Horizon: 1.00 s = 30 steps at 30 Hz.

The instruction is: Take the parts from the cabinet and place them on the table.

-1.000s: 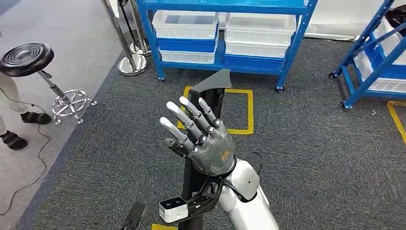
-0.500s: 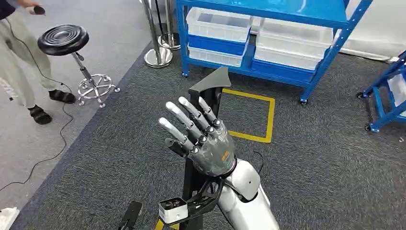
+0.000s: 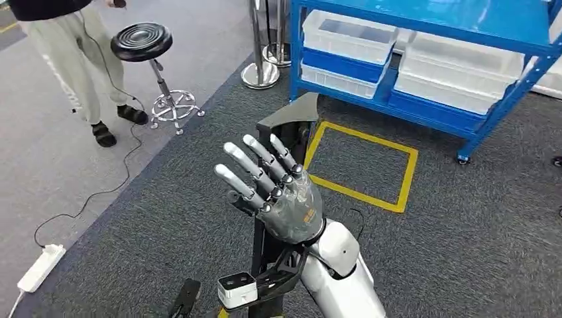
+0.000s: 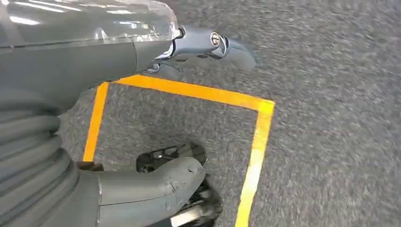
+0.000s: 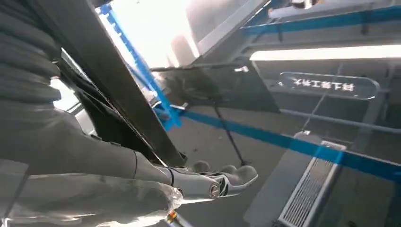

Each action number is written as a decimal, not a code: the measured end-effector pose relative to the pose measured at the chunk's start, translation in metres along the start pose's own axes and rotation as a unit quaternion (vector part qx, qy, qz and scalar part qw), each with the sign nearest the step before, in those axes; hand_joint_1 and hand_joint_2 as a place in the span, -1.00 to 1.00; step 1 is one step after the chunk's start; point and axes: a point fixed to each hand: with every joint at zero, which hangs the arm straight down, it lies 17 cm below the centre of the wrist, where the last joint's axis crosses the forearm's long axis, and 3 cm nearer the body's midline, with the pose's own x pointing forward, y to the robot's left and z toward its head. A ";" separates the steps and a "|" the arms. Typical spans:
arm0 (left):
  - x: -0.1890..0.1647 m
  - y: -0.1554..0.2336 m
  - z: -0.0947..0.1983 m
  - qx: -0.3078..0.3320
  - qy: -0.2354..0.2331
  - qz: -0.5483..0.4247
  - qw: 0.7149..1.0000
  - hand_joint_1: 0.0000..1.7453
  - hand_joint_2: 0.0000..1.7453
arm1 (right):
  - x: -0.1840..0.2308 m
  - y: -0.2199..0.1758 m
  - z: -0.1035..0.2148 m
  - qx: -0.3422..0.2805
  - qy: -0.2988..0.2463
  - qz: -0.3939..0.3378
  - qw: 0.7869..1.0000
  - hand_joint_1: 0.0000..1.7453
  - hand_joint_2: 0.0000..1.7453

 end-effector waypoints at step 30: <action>0.009 -0.003 -0.002 -0.001 -0.007 0.000 1.000 -1.00 1.00 | 0.001 -0.002 -0.007 -0.007 -0.008 0.002 1.000 -1.00 1.00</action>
